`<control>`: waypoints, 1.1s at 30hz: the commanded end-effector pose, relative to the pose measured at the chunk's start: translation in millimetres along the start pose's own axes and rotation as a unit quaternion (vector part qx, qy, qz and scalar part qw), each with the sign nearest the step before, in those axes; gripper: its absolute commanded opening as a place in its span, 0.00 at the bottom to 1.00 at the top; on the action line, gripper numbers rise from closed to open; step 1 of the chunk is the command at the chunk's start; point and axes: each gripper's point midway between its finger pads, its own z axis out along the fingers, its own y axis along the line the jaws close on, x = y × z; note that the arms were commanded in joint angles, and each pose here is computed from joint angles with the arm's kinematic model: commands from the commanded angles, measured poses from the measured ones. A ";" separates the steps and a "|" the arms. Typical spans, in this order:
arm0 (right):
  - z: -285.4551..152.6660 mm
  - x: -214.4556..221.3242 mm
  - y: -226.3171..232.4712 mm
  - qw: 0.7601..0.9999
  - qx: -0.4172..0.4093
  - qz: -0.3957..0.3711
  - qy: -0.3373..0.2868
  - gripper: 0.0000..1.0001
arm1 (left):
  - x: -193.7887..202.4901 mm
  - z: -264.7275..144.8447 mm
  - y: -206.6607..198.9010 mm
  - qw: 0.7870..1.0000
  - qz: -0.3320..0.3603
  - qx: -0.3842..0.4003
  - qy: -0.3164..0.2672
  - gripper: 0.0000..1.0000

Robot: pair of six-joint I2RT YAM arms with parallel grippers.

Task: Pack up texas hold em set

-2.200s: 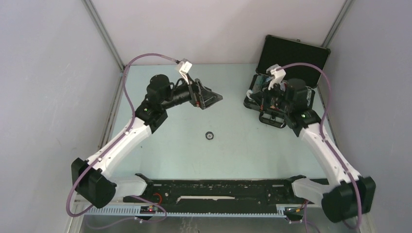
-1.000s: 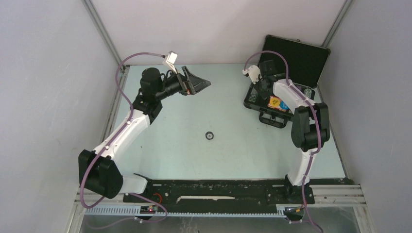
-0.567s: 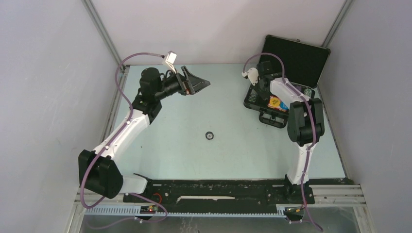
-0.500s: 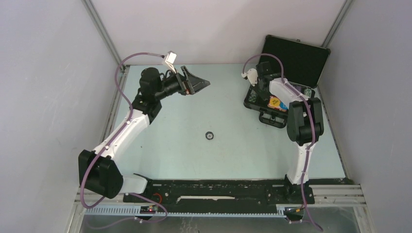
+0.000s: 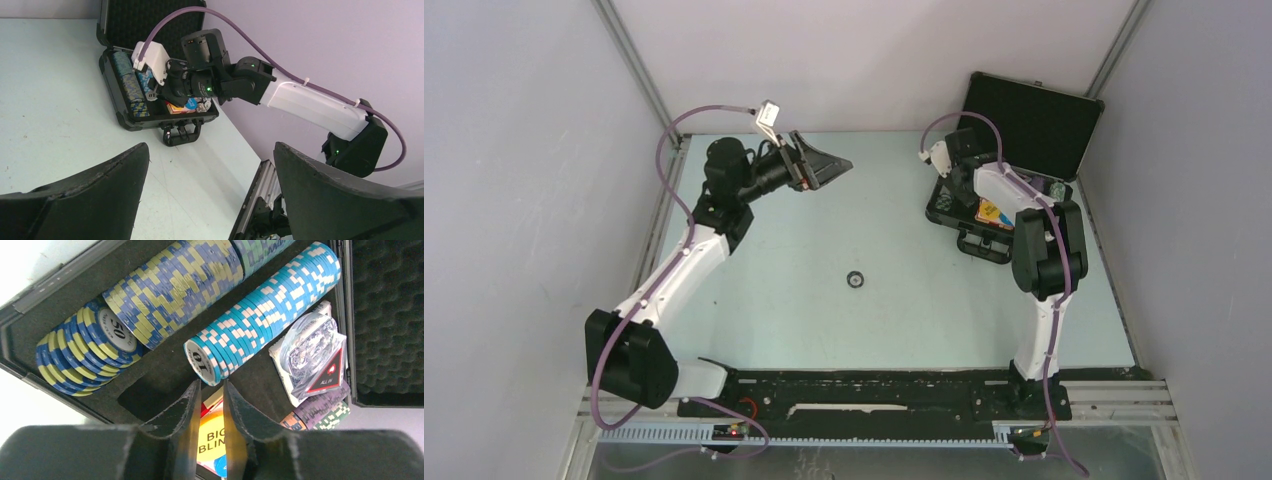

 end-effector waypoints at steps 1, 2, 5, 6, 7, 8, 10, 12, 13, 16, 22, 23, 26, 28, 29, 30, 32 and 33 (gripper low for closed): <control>-5.7 -2.8 -9.1 1.000 0.028 -0.006 -0.003 0.33 | -4.3 -4.8 -4.5 1.000 -0.010 0.024 -0.011 1.00; -6.7 -2.0 -10.4 1.000 0.030 -0.006 -0.003 0.34 | -4.6 -5.0 -3.9 1.000 -0.012 0.025 -0.012 1.00; -10.4 -0.7 -14.0 0.999 0.034 0.001 -0.005 0.34 | -6.1 -5.5 -3.6 0.999 -0.015 0.027 -0.014 1.00; -11.1 -1.4 -15.1 0.999 0.036 0.003 -0.008 0.35 | -7.0 -5.8 -4.8 0.999 -0.014 0.029 -0.015 1.00; -10.9 -2.2 -15.5 0.999 0.037 0.004 -0.010 0.36 | -7.0 -6.0 -5.1 0.999 -0.014 0.030 -0.015 1.00; -10.0 -3.0 -15.6 0.999 0.037 0.005 -0.013 0.37 | -7.1 -6.3 -5.5 0.999 -0.013 0.030 -0.016 1.00; -8.1 -4.4 -18.0 0.999 0.038 0.013 -0.017 0.38 | -7.1 -6.4 -5.5 0.999 -0.012 0.030 -0.016 1.00; -7.5 -5.5 -21.5 0.999 0.040 0.025 -0.018 0.39 | -7.5 -6.1 -4.7 0.999 -0.012 0.029 -0.016 1.00; -9.1 -6.5 -24.1 0.998 0.042 0.033 -0.019 0.40 | -7.4 -6.1 -4.5 0.999 -0.013 0.029 -0.016 1.00; -19.7 -9.6 -31.2 0.996 0.051 0.067 -0.036 0.45 | -8.5 -6.6 -4.1 0.999 -0.011 0.029 -0.017 1.00; -56.8 -14.1 -32.9 0.983 0.035 0.158 -0.082 0.57 | -10.0 -7.7 -3.9 0.999 -0.015 0.029 -0.017 1.00; -62.4 -12.1 -30.2 0.983 0.031 0.163 -0.083 0.57 | -10.2 -8.0 -3.3 0.999 -0.015 0.029 -0.017 1.00; -83.0 -7.8 -23.9 0.980 0.038 0.174 -0.091 0.62 | -11.3 -8.5 -3.5 0.999 -0.012 0.028 -0.020 1.00; -97.4 -3.1 -18.0 0.976 0.041 0.191 -0.091 0.63 | -12.3 -8.7 -3.0 0.999 -0.011 0.027 -0.021 1.00; -106.3 -2.0 -14.0 0.974 0.038 0.201 -0.096 0.64 | -11.9 -8.8 -3.2 0.999 -0.010 0.027 -0.021 1.00; -115.5 -1.6 -9.2 0.971 0.035 0.212 -0.104 0.66 | -11.7 -8.9 -2.5 0.999 -0.009 0.025 -0.021 1.00; -133.9 -5.6 9.0 0.967 0.006 0.219 -0.132 0.72 | -12.2 -9.3 -1.3 1.000 -0.008 0.019 -0.022 1.00; -142.9 -9.4 24.6 0.966 -0.017 0.213 -0.149 0.74 | -11.9 -9.2 -0.2 1.000 -0.008 0.017 -0.021 1.00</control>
